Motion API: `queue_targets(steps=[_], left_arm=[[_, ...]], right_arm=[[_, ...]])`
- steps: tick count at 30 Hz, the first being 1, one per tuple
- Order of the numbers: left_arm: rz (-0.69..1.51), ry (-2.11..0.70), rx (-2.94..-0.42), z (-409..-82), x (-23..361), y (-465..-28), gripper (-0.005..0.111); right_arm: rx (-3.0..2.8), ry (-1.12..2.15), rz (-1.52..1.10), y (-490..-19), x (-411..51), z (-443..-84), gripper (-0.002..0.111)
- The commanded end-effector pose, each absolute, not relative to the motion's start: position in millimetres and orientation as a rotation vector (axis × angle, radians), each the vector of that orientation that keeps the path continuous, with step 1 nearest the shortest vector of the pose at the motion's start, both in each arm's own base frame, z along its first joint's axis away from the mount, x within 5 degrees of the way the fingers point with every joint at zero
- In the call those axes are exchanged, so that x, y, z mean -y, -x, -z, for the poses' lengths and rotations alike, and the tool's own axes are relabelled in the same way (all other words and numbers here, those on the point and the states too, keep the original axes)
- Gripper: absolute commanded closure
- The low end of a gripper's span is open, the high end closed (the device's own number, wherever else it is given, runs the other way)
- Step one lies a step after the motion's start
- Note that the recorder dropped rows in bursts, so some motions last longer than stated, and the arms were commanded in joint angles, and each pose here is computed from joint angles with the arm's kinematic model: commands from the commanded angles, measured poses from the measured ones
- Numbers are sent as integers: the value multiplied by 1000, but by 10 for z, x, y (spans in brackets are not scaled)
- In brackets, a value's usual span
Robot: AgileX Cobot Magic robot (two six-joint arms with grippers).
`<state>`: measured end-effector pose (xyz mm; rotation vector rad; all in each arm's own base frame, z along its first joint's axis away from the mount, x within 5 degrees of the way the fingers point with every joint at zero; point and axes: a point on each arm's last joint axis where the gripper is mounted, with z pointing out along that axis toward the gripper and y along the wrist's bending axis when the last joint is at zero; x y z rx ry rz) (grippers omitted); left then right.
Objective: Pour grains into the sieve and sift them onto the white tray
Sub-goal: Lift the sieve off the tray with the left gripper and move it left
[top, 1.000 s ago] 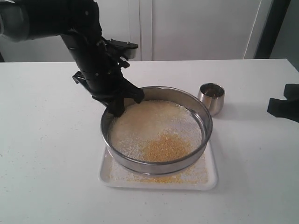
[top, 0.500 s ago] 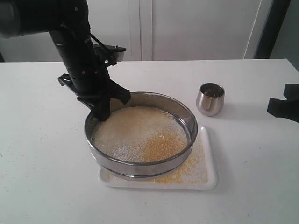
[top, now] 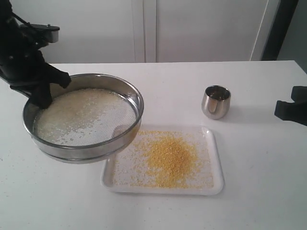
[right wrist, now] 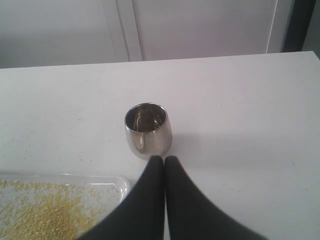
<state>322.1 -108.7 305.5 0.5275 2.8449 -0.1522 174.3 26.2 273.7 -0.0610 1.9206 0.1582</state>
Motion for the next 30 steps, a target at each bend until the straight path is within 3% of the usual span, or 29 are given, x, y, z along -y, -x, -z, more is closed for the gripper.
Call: queue_targets(steps=[1,21,30], left_arm=[[210,-401,-2733,-3155,942,-3326,107],[188,-446,-2666,-2540,1015,-4453,107],[179,-399,-2697,-2407,858,-4668,107]], right_arm=[[-1913,64,-158,-1737,-263,-2739,108],[-1913,64,-158,-1737,-263,-2739,108],[-1913,64,-158,-1737,-263,-2739,108]])
